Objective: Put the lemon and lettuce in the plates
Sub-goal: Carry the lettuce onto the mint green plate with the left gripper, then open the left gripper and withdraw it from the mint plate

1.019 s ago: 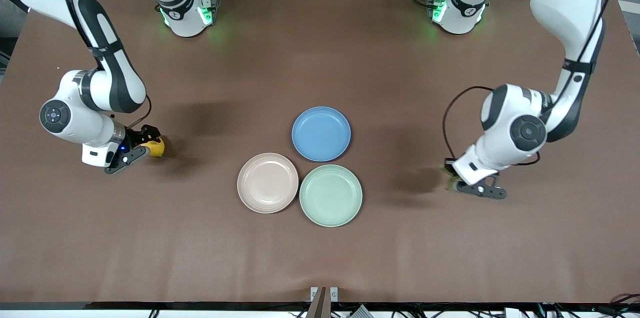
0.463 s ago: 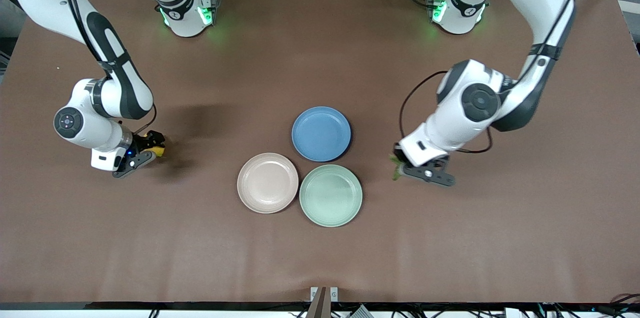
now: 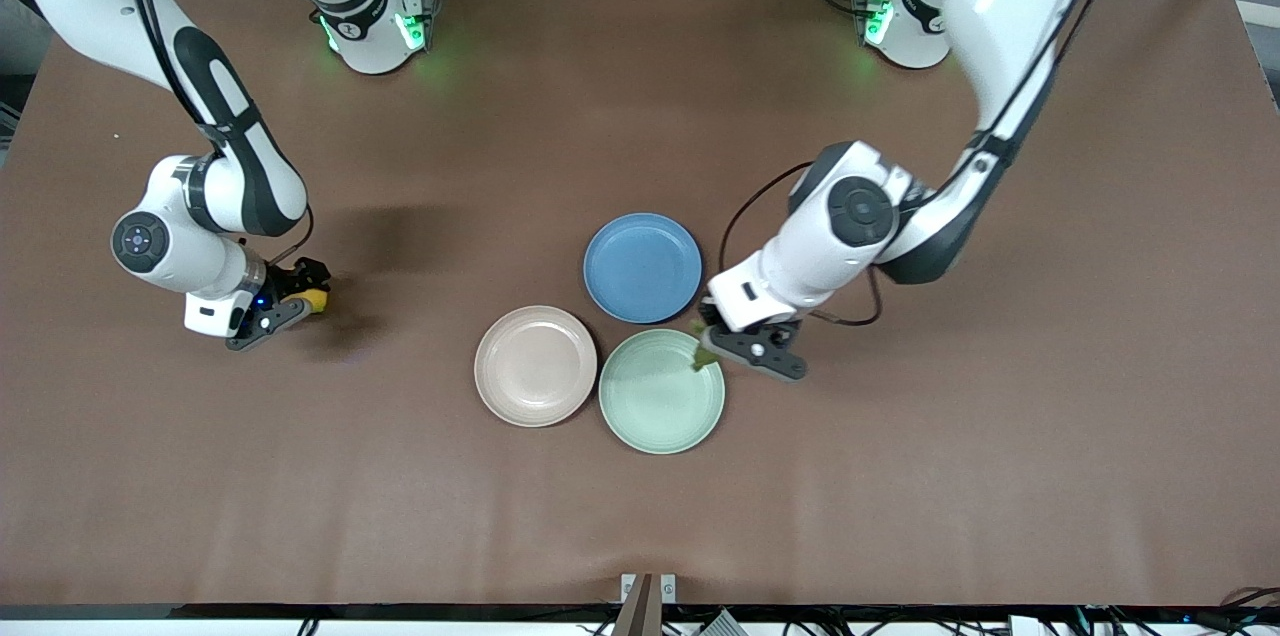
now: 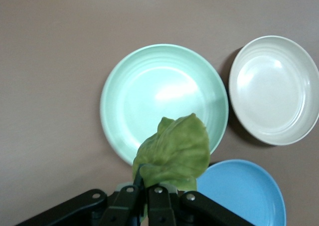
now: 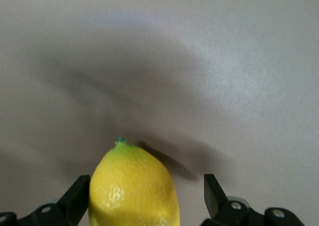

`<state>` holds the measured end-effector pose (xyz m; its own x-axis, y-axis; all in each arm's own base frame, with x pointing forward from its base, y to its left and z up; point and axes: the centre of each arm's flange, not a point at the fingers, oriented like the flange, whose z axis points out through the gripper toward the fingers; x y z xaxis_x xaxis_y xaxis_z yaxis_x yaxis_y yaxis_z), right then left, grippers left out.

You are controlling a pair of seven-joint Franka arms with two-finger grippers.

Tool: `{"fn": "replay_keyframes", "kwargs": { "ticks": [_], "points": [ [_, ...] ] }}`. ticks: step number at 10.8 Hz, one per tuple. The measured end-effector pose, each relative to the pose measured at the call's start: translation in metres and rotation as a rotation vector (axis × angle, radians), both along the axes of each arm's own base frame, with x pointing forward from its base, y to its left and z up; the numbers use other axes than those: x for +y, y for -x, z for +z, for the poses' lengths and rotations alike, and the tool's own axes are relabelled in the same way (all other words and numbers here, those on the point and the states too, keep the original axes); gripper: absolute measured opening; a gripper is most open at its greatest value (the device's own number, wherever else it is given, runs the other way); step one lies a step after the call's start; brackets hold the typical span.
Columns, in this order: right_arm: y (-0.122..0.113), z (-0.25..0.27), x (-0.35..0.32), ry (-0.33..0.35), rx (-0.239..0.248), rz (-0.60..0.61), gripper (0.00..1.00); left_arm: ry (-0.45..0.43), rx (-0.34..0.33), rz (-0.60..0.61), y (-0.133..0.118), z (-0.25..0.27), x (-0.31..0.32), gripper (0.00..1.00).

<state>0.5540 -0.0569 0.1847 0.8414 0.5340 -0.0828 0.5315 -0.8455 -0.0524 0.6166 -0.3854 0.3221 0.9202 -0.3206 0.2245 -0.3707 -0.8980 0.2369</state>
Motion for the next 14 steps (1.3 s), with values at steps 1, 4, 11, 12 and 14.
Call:
{"fn": "replay_keyframes", "kwargs": {
  "ticks": [1,4,11,12,14],
  "points": [
    [0.004,-0.003,-0.004,-0.001,0.004,0.002,1.00,0.020,-0.020,-0.006,0.002,-0.019,-0.012,0.04],
    [0.012,-0.011,-0.006,-0.003,0.011,0.001,1.00,-0.005,-0.094,-0.028,0.010,-0.082,-0.035,0.22],
    [0.016,-0.019,-0.006,-0.004,0.013,0.001,0.95,-0.002,-0.215,0.009,-0.023,-0.036,-0.025,1.00],
    [0.015,-0.018,-0.007,-0.003,0.008,0.000,0.86,-0.018,-0.207,0.030,-0.032,-0.021,-0.008,1.00],
    [0.014,-0.017,-0.008,-0.002,0.003,-0.001,0.75,-0.067,-0.172,0.059,-0.041,0.018,0.020,1.00]
  ]
}}
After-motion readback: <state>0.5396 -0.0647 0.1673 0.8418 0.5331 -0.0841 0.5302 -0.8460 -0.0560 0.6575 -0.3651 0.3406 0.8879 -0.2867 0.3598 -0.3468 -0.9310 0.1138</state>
